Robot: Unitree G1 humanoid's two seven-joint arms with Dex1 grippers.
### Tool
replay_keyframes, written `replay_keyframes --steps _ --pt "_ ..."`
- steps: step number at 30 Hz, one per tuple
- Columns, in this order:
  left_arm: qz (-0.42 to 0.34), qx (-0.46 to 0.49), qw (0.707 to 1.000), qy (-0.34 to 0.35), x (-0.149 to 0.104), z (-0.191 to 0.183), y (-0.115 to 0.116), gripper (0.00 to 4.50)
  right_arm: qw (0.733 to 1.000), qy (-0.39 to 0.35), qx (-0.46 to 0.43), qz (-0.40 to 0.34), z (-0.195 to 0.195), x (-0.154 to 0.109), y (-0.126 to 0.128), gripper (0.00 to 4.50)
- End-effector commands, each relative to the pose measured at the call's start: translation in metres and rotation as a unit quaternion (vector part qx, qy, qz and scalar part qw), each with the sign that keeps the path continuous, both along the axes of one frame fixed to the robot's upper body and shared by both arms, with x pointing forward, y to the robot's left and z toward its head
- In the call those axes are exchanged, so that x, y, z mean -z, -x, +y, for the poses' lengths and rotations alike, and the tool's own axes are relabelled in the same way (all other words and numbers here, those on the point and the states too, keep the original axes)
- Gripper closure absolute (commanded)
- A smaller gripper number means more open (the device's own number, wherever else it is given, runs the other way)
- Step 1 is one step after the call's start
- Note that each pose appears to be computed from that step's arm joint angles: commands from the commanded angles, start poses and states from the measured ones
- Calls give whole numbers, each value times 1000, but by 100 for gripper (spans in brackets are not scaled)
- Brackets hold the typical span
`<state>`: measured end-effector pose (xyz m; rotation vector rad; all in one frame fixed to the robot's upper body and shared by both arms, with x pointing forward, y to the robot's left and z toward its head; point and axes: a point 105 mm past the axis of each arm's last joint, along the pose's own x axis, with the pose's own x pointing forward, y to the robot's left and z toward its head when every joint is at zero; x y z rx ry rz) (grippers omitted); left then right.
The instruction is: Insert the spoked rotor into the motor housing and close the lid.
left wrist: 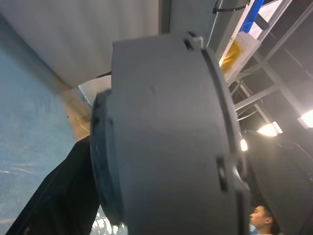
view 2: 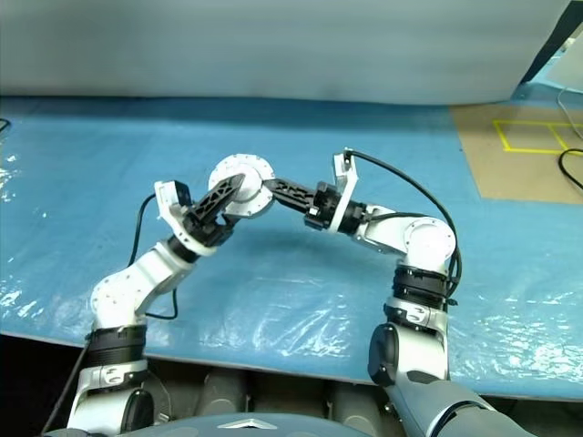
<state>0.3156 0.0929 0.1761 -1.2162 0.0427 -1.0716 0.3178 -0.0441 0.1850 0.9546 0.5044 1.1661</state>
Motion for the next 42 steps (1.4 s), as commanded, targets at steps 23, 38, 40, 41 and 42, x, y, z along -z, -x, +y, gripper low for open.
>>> replay_keyframes --steps 23,38,40,41,42 --pt "-32 -85 995 -29 -15 10 -21 184 998 -13 19 -58 2 -18 -1 297" --pt "-34 -216 975 -35 -27 64 -42 188 999 -27 27 -4 0 -8 -9 204" --pt "-30 -286 956 -61 -27 93 -55 188 999 -23 29 -2 1 -6 -9 204" --pt "-27 -310 948 -71 -27 104 -60 188 999 -22 29 -1 1 -5 -9 204" --pt "-18 -339 936 -90 -23 118 -66 188 999 -21 30 1 1 -4 -10 204"
